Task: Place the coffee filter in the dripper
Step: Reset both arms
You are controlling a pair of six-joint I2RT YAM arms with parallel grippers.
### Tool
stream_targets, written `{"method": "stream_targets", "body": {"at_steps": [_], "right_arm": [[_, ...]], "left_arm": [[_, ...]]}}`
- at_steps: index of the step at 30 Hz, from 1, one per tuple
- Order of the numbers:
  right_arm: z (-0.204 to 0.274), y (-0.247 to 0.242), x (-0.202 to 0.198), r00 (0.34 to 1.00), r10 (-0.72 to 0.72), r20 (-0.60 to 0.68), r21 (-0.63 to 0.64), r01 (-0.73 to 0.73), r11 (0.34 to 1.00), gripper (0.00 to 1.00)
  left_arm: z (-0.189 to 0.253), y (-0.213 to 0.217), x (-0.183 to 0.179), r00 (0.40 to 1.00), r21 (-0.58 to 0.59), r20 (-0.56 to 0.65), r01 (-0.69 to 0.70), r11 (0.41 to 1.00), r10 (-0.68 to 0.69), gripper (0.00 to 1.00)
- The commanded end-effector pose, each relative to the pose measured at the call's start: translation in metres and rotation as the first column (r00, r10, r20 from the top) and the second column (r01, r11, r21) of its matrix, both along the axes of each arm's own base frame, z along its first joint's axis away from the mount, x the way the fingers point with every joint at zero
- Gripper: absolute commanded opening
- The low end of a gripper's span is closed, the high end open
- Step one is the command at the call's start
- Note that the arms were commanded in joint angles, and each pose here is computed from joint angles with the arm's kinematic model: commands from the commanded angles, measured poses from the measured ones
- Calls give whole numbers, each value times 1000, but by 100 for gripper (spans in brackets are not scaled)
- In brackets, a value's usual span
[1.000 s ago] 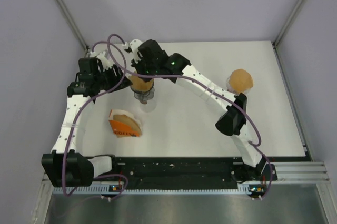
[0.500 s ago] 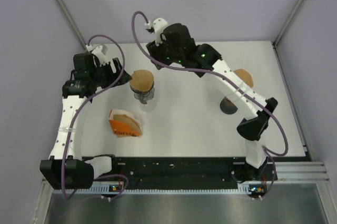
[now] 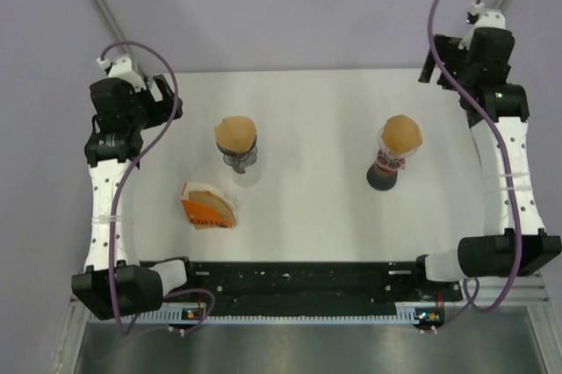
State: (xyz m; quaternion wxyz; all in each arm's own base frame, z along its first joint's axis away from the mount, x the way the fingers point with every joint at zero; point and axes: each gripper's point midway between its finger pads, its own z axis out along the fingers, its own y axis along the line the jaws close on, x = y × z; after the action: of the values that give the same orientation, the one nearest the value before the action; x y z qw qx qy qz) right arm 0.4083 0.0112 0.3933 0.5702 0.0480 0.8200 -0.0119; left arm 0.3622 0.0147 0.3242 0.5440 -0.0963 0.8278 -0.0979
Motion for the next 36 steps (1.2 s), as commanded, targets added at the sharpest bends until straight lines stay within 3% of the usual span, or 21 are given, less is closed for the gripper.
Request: {"method": "stream_targets", "body": {"at_steps": [1, 4, 13, 19, 27, 36], "right_arm": [[-29, -60, -13, 990, -142, 12, 128, 139, 982, 99], [-65, -102, -22, 967, -256, -6, 172, 253, 952, 99], [-135, -151, -48, 892, -447, 71, 41, 445, 894, 99], [-175, -140, -52, 911, -400, 94, 65, 396, 916, 99], [-224, -129, -53, 929, -362, 83, 101, 353, 930, 99], [-243, -125, -51, 927, -363, 101, 144, 347, 927, 99]], "left_arm": [[-7, 43, 26, 989, 83, 101, -115, 990, 106, 99], [-37, 60, 35, 986, 54, 92, -148, 988, 142, 99], [-85, 79, 40, 960, 82, 193, -221, 972, 202, 99], [-123, 67, 38, 968, 63, 199, -165, 984, 150, 99], [-151, 52, 41, 978, -58, 149, -137, 989, 145, 99], [-163, 48, 42, 984, -35, 129, -121, 992, 125, 99]]}}
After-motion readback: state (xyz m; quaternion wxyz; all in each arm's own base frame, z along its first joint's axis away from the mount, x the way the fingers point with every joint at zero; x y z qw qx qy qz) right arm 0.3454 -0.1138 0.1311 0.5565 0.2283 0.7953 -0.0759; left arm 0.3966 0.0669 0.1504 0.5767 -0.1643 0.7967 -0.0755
